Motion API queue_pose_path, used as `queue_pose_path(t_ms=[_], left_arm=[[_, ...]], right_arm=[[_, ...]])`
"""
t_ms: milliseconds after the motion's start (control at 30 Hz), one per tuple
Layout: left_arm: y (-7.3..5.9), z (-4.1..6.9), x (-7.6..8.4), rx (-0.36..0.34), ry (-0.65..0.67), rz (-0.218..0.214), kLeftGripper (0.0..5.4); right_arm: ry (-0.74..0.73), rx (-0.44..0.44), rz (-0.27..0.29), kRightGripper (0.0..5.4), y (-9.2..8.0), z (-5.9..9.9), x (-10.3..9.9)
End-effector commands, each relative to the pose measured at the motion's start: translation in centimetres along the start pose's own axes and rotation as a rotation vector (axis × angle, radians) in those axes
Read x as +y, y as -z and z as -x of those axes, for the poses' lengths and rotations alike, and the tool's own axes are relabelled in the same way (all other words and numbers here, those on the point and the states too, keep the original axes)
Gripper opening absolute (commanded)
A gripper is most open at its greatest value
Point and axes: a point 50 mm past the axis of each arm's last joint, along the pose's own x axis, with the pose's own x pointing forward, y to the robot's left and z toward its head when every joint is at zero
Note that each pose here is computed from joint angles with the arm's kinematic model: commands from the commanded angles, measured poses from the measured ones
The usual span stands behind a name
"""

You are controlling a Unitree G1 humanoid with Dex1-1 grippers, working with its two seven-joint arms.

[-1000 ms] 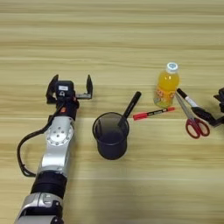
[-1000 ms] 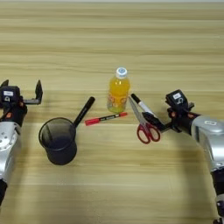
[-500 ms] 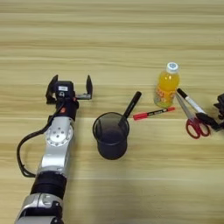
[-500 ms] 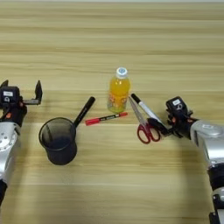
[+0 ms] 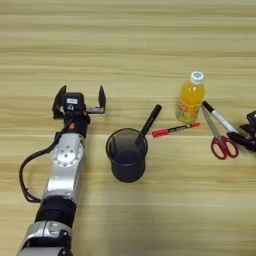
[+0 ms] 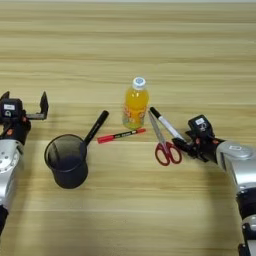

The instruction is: Move the objects on the table

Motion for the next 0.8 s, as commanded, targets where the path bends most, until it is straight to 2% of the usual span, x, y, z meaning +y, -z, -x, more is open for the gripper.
queue_pose_path(t_ms=[33,400,800], left_arm=[[-0.09,-0.04,-0.08,0.000,0.002,-0.004,5.40],[-0.07,-0.09,-0.07,0.001,0.002,-0.004,5.40],[-0.06,0.02,-0.10,0.000,0.003,-0.003,5.40]], right_arm=[[-0.007,0.041,-0.008,2.06,0.75,-0.15,0.17],[-0.019,0.048,-0.013,0.79,0.90,-0.13,0.23],[-0.047,0.081,-0.020,0.75,1.69,-0.07,0.71]])
